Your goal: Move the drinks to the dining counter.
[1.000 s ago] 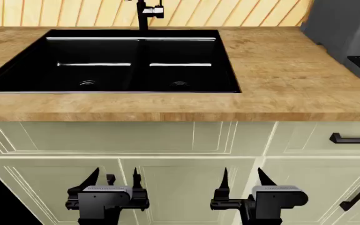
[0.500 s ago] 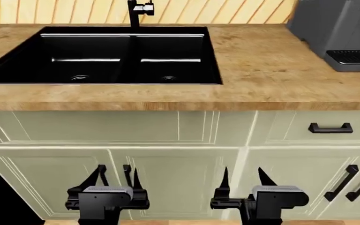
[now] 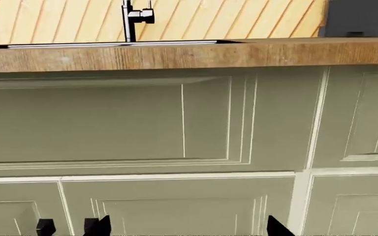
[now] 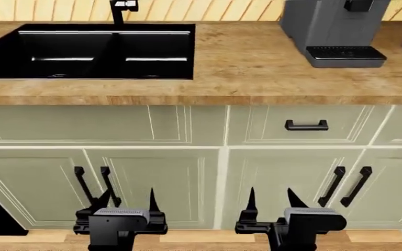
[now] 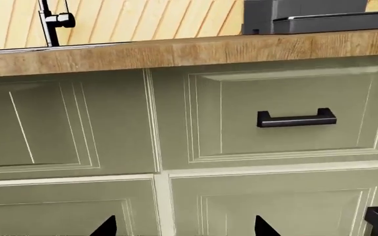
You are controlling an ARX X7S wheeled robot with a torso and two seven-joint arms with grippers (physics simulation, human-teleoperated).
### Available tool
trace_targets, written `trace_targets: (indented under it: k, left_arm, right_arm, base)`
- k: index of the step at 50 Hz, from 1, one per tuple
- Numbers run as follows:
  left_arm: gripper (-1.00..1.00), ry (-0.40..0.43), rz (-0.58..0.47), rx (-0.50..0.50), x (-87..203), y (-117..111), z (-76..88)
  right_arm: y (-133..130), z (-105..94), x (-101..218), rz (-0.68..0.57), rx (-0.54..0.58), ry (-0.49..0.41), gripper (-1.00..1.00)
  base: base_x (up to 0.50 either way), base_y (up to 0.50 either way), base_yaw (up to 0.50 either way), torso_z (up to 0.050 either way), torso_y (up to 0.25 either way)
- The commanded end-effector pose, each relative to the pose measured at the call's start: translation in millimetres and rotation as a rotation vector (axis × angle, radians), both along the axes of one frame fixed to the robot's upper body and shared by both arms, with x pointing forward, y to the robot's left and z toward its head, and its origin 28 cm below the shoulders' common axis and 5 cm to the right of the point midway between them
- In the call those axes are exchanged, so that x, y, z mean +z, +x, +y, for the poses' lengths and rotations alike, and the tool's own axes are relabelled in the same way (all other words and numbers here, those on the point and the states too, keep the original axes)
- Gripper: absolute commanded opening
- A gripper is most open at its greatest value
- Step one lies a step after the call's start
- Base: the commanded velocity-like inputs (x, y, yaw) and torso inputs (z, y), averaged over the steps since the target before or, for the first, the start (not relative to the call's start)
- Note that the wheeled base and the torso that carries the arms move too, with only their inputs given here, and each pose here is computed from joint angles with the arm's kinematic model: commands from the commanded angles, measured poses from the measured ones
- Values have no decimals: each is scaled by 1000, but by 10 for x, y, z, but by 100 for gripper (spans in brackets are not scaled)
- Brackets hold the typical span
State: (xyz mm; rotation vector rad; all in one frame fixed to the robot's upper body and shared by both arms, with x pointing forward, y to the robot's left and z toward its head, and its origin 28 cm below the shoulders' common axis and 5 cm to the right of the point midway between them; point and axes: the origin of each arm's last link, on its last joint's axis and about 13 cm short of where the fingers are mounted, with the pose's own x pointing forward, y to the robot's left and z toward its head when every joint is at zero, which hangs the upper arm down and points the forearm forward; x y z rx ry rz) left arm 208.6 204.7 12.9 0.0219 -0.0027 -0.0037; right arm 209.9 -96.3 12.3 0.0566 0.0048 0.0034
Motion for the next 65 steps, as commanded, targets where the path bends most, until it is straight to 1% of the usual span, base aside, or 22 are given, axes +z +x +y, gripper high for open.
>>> trace_targets:
  k: [1, 17, 42, 65]
  left_arm:
    - [100, 3, -1, 0, -2, -4, 0]
    - [100, 3, 0, 1, 1, -3, 1]
    - [100, 8, -2, 1, 5, -10, -5]
    - [100, 6, -1, 2, -3, 3, -1]
  right_arm:
    - [0, -6, -2, 15, 6, 36, 100]
    - [0, -7, -5, 17, 4, 41, 100]
    - [0, -5, -6, 14, 2, 24, 100]
    - [3, -5, -8, 17, 1, 20, 100]
  base:
    - [0, -500, 0, 0, 0]
    - [0, -500, 0, 0, 0]
    - [5, -500, 0, 0, 0]
    - [118, -500, 0, 0, 0]
